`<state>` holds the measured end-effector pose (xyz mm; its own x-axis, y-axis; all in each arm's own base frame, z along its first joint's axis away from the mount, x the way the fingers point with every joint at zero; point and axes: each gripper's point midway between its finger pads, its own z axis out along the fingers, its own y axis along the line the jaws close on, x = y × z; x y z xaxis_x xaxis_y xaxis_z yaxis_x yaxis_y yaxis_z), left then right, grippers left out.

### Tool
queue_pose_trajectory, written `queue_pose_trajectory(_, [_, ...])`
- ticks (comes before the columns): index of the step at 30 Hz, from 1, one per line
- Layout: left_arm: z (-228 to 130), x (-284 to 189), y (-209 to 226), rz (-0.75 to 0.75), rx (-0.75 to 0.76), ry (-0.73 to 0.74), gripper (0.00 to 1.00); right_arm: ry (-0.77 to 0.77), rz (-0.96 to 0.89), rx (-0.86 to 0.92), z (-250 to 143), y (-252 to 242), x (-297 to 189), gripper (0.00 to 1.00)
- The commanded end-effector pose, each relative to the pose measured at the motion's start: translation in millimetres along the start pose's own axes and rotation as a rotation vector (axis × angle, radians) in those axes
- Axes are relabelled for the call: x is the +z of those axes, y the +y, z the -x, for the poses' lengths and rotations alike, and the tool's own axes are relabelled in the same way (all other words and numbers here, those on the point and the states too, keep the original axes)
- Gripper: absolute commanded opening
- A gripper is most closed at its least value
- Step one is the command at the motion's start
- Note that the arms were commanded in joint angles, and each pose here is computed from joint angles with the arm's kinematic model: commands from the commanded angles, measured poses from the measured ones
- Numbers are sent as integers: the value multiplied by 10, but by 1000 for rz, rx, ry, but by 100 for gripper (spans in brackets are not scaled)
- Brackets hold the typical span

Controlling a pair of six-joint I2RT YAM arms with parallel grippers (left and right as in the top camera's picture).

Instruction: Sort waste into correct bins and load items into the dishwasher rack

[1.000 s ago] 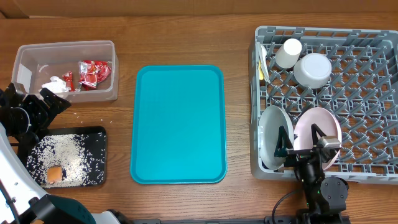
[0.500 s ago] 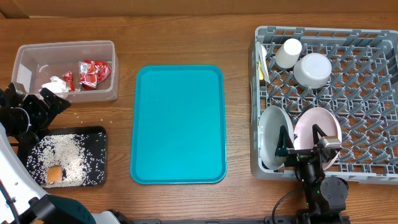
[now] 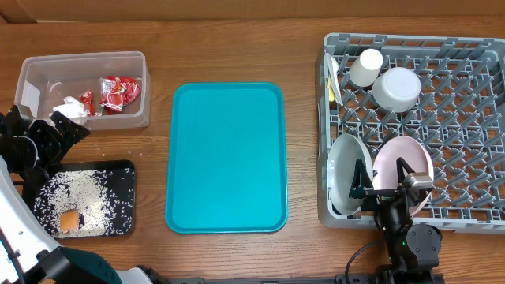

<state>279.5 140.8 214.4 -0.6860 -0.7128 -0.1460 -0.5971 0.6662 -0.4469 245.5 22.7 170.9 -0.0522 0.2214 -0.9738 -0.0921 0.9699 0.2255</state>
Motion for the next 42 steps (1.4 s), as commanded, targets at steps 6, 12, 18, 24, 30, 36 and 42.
queue_pose_trajectory(6, [15,17,38,13,-13,4,100,-10,-13,-1,-5,-31,0,100])
queue_pose_trajectory(12, [20,-36,216,126,-8,-19,100,-10,-13,-1,-6,-31,0,100])
queue_pose_trajectory(18, [40,-113,-192,16,71,-146,100,-10,-13,-1,-6,-31,0,100])
queue_pose_trajectory(24, [-229,59,-1082,-157,484,-368,100,-10,-13,-1,-5,-31,0,100])
queue_pose_trajectory(30, [-1013,159,-1686,-349,948,-579,100,-10,-13,-1,-5,-31,0,100])
queue_pose_trajectory(36, [-1401,77,-1469,-426,1006,-721,100,-10,-13,-1,-5,-31,0,100])
queue_pose_trajectory(42, [-1481,187,-1254,-405,994,-763,100,-10,-13,-1,-6,-31,0,100])
